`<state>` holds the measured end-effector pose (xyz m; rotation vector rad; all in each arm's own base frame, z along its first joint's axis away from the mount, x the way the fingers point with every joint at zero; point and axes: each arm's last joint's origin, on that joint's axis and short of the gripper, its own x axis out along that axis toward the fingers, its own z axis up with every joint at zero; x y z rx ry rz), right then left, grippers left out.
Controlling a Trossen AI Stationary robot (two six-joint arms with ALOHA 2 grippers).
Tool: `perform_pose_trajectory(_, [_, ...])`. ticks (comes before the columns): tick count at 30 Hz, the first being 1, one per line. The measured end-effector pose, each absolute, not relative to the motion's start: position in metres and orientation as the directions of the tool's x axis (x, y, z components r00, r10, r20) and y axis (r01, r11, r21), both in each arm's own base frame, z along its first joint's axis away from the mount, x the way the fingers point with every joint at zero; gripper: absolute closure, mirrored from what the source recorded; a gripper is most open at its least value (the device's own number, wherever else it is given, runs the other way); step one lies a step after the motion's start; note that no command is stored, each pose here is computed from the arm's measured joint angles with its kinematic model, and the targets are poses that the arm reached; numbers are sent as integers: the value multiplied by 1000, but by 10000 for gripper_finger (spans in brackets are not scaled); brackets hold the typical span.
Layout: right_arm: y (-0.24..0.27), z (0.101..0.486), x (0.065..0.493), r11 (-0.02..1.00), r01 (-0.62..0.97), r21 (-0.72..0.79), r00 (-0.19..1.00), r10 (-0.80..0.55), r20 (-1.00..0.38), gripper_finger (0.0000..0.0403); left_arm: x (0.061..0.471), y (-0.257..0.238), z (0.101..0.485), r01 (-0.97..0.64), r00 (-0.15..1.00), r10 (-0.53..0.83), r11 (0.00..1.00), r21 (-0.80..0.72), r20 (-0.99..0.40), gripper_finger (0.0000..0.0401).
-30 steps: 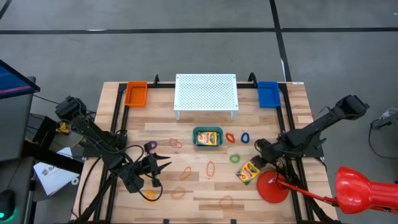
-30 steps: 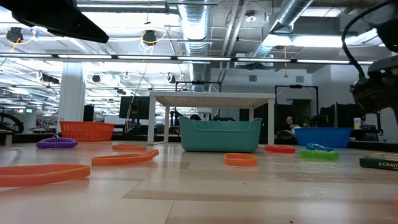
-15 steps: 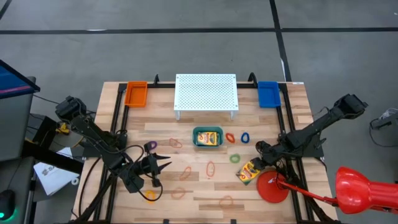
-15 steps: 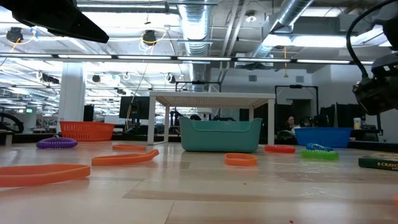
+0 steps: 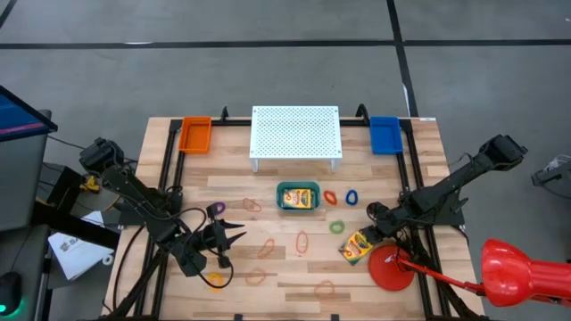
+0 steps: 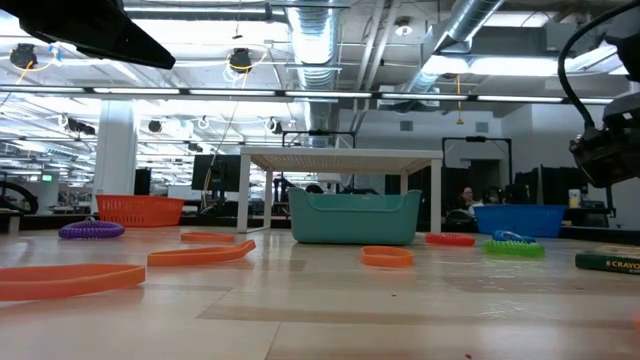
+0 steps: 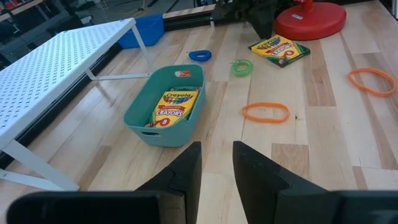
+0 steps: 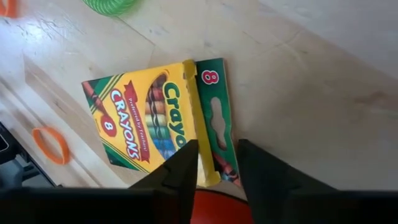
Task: Pick & Place Office Desk Supplies
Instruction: Put the yellow crayon box into the green bin
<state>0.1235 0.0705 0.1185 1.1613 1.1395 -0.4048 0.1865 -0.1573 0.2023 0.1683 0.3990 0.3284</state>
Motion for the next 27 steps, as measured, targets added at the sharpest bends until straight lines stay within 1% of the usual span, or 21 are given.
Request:
perform_pose_trajectory(9, [73,114,127,432,760,486,405,269,-874,324,186,-157,202,-279,870,345,934,224,-353,316])
perform_pose_trajectory(16, [77,109,134,443,742,503,419,280,-864,347,186,-157,202,-279,870,345,934,224,-353,316])
perform_pose_trajectory(22, [79,106,136,449,736,506,415,292,-862,396,186,-157,202,-279,870,345,934,224,-353,316])
perform_pose_trajectory(27, [79,106,136,442,738,510,424,283,-860,400,186,-157,202,-279,870,345,934,224,-353,316])
